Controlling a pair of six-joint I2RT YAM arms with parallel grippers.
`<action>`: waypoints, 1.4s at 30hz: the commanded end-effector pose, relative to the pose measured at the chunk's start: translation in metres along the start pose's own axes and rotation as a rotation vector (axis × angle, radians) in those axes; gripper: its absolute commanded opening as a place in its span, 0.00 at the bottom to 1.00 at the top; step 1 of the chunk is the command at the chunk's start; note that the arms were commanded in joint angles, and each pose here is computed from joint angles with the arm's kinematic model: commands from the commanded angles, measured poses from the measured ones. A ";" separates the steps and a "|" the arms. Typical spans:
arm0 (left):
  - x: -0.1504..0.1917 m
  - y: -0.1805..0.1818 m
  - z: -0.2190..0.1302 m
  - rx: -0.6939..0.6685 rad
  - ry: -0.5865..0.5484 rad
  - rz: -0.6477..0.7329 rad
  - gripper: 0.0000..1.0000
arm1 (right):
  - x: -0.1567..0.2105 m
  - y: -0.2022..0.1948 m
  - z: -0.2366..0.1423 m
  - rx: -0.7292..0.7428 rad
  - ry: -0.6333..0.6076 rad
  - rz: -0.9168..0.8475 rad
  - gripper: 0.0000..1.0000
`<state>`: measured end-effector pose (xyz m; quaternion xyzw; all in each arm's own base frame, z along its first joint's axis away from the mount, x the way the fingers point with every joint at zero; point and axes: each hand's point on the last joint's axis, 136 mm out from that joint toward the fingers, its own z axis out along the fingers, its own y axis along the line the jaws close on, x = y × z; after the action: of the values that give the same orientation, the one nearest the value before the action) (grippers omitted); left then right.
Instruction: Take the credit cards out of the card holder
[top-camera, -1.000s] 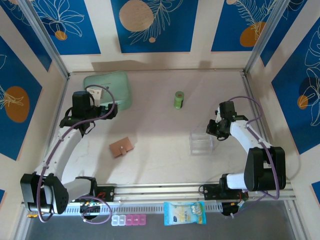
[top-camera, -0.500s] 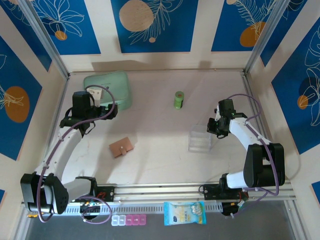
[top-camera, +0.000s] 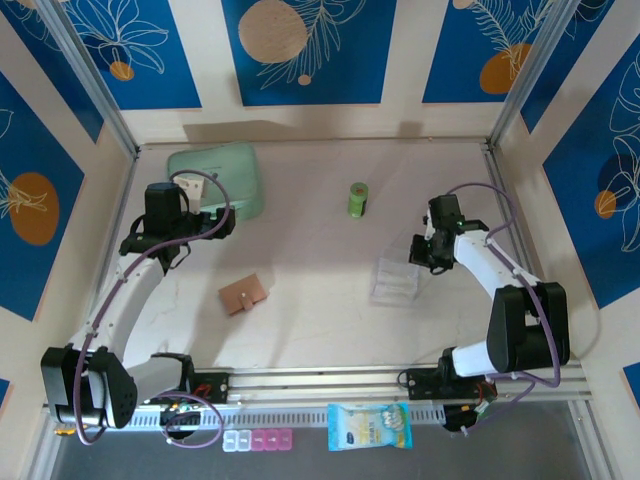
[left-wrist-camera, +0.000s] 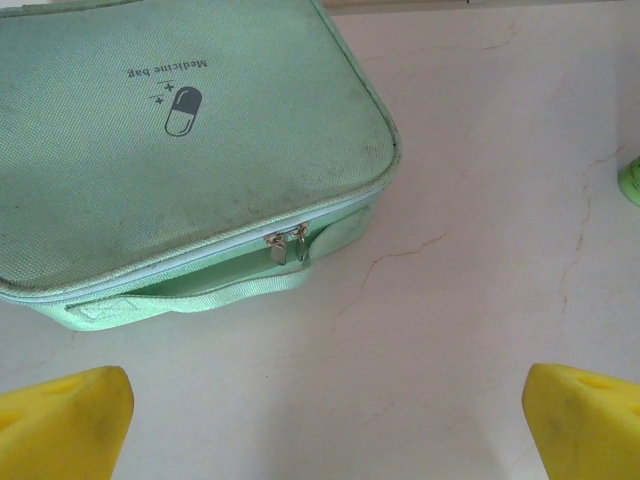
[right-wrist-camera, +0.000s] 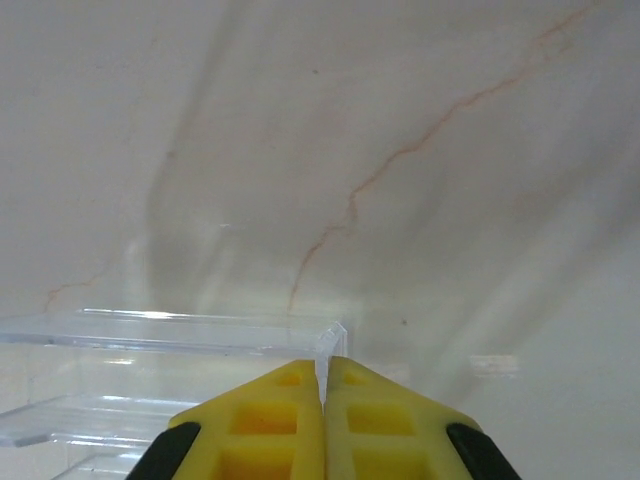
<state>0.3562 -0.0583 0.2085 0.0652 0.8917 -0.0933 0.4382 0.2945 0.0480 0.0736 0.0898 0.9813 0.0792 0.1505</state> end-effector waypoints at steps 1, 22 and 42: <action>-0.005 0.001 -0.005 0.003 -0.026 0.009 0.99 | -0.010 0.019 -0.013 -0.009 -0.009 -0.003 0.06; -0.005 0.002 -0.007 -0.001 -0.024 -0.007 0.99 | -0.058 0.191 0.017 0.064 0.018 -0.197 0.00; -0.005 -0.004 -0.005 0.035 -0.026 -0.022 0.99 | -0.071 0.217 0.065 0.097 0.037 -0.175 0.00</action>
<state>0.3554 -0.0603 0.2100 0.0631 0.8907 -0.1009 0.4388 0.4104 0.2531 0.0718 0.0006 0.9910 0.0246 0.1314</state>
